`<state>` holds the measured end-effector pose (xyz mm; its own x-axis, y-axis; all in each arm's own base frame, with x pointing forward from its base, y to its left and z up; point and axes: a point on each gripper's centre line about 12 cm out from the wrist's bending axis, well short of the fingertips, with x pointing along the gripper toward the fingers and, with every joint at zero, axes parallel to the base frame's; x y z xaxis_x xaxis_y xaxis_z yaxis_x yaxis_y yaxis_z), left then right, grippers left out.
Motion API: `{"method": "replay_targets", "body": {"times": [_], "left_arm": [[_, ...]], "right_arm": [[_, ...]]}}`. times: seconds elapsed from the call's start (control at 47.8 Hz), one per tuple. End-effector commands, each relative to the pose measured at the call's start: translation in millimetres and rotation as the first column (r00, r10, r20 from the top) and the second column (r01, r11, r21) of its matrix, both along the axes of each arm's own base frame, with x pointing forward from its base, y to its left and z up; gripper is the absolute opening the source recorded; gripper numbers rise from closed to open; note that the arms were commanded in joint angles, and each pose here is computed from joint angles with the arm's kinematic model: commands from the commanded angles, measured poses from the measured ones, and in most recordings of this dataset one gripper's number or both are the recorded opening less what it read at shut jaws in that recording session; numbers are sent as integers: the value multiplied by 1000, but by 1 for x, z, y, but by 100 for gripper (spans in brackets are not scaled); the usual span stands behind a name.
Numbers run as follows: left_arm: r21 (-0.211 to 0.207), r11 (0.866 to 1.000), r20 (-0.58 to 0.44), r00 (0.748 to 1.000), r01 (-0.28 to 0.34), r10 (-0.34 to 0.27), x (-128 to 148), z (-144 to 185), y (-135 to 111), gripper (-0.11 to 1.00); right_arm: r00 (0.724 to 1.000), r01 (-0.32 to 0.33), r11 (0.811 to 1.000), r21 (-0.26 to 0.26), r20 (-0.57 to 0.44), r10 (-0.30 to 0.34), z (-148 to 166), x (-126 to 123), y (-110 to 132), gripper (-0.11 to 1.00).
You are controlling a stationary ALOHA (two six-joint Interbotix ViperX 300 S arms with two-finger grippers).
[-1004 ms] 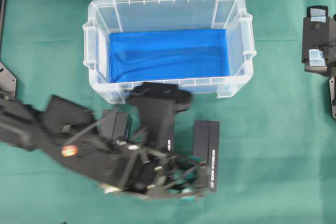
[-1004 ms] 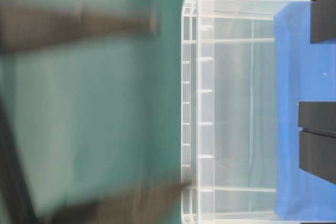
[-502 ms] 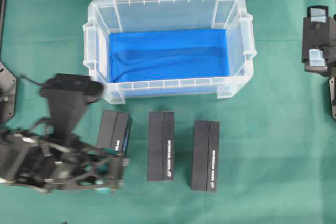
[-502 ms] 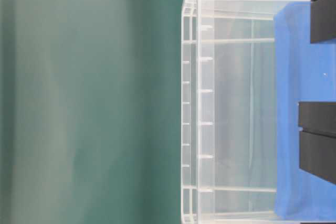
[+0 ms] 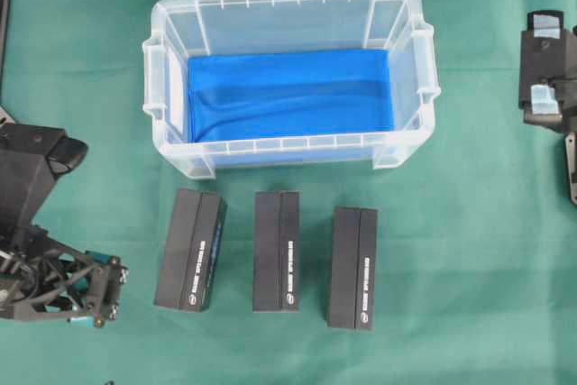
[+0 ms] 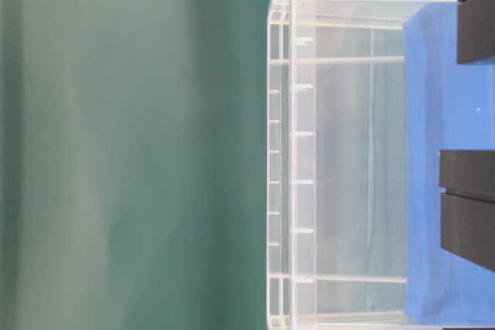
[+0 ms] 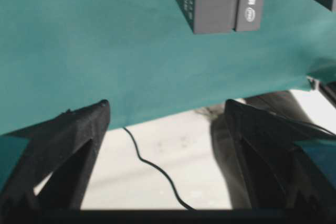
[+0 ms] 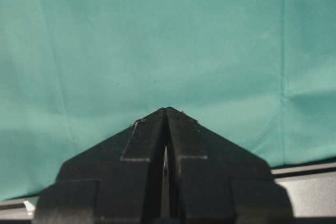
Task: Take the box out of the case with the left arm.
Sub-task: 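Open the left gripper, release the box, and retract the arm left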
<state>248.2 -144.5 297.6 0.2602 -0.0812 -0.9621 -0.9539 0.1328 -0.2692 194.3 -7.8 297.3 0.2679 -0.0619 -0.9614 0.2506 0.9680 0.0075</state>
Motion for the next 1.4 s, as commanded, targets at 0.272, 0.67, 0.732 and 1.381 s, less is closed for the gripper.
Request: {"method": "replay_targets", "body": {"times": [0.272,0.67,0.732,1.381], "left_arm": [[-13,1000,28,1000,-14,14,0,9,6,92],[0,986,35,986,-166,166,-20,12,72,92],[0,983,49,982,-185,185,-25,14,84,92],[123,972,97,977,-200,189,-30,22,174,92]], "right_arm": [[1000,-2,1000,3,15,2,4,1,1,-1],[1000,-2,1000,1,15,2,5,1,0,-1],[1000,-2,1000,1,14,2,4,1,0,-1],[1000,-3,1000,-4,14,3,4,1,0,-1]]}}
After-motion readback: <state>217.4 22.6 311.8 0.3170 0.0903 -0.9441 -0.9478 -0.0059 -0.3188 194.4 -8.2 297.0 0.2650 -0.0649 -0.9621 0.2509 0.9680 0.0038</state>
